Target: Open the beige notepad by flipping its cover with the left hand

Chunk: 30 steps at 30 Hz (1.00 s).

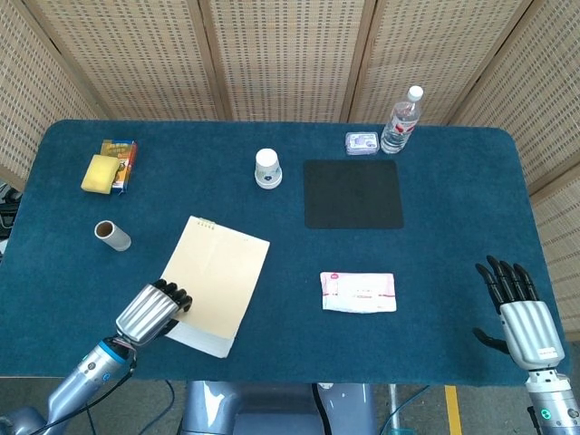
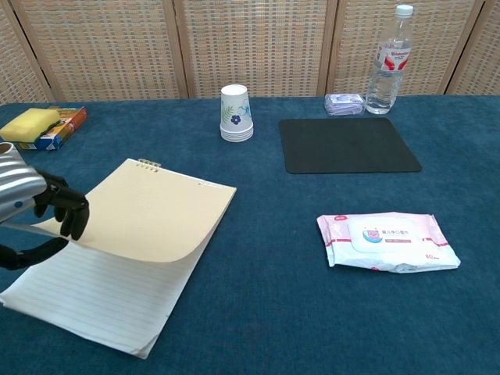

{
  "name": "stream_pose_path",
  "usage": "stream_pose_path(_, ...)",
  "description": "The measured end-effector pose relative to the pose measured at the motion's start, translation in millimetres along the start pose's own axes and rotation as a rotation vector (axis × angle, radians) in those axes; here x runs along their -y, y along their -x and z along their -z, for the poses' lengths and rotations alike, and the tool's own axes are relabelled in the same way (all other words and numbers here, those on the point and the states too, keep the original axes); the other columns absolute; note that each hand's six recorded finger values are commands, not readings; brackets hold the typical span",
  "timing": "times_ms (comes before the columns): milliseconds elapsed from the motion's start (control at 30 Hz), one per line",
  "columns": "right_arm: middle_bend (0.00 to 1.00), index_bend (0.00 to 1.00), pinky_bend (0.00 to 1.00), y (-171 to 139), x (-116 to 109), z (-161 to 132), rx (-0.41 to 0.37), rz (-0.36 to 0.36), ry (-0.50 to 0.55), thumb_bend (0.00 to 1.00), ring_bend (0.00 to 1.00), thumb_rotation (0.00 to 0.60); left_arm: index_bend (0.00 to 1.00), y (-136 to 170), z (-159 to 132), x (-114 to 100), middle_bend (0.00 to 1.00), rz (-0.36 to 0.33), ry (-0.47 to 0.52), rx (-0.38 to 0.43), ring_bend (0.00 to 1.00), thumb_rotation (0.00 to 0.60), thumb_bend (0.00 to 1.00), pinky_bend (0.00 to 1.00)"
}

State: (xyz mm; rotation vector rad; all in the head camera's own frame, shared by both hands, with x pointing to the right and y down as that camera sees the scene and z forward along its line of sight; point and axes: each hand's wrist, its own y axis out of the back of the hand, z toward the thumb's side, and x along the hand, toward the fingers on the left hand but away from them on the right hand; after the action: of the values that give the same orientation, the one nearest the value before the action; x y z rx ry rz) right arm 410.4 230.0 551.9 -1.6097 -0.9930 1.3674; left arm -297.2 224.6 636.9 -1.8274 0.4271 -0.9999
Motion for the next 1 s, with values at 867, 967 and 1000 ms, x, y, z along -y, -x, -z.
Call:
stream_pose_path(867,0.00,0.00,0.00,0,1,-1,-0.002,0.000,-0.004,0.00,0.00,0.600,0.67,30,13,-25,0.58,-0.004,0.074,-0.052,0.47,0.600,0.54,0.50)
stream_pose_path(967,0.00,0.00,0.00,0,1,0,0.000,-0.001,-0.004,0.00,0.00,0.600,0.67,11,30,-43,0.58,-0.074,0.113,-0.092,0.47,0.600,0.54,0.50)
stream_pose_path(1000,0.00,0.00,0.00,1,1,0,0.003,0.000,-0.004,0.00,0.00,0.600,0.67,5,35,-48,0.58,-0.093,0.129,-0.103,0.47,0.600,0.54,0.50)
